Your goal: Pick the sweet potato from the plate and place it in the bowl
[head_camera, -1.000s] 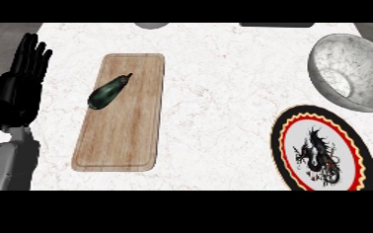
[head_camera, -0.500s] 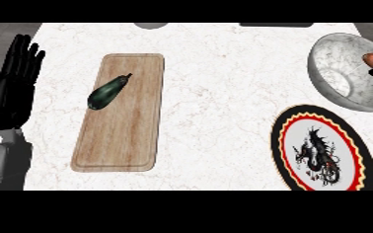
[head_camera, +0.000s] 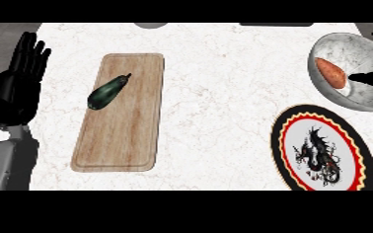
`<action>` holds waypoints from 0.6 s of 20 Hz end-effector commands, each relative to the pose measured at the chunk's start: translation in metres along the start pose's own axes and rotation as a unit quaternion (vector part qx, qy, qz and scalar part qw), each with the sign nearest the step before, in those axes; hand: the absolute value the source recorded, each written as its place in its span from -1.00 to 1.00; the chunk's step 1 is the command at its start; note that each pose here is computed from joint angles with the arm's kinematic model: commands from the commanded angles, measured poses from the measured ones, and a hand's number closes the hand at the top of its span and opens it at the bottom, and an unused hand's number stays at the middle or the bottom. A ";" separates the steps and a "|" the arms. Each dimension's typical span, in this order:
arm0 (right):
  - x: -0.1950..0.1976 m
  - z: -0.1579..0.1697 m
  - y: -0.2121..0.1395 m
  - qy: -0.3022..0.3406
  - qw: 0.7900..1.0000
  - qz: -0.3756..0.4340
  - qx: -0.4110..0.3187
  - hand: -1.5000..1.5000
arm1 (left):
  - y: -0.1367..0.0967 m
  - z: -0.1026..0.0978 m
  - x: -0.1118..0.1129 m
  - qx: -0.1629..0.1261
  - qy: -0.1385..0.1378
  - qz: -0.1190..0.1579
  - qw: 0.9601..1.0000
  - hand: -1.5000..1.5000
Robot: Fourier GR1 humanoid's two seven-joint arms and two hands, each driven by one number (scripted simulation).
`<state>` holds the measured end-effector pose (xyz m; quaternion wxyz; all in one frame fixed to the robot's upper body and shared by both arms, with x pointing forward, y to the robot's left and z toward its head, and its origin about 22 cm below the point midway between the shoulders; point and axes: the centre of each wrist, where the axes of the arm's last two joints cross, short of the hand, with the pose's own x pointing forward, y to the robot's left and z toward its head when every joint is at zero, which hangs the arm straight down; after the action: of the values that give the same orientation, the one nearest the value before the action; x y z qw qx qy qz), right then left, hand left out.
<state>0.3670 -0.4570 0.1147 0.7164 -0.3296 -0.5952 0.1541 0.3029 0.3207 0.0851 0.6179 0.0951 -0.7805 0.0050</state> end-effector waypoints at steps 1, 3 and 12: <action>-0.014 0.000 0.003 -0.024 0.995 -0.061 -0.071 -1.00 | 0.009 0.003 -0.004 0.000 0.001 0.008 1.000 0.00; -0.005 0.000 -0.025 -0.041 0.988 -0.079 -0.126 -1.00 | 0.002 -0.002 -0.002 0.002 0.002 -0.008 1.000 0.00; -0.079 0.051 -0.105 -0.006 0.959 -0.162 -0.231 -1.00 | 0.018 0.000 0.007 0.010 0.002 -0.002 1.000 0.00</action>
<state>0.3141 -0.5381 0.1318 0.6471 -0.3802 -0.6585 -0.0555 0.2973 0.3282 0.0863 0.6171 0.0995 -0.7805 0.0104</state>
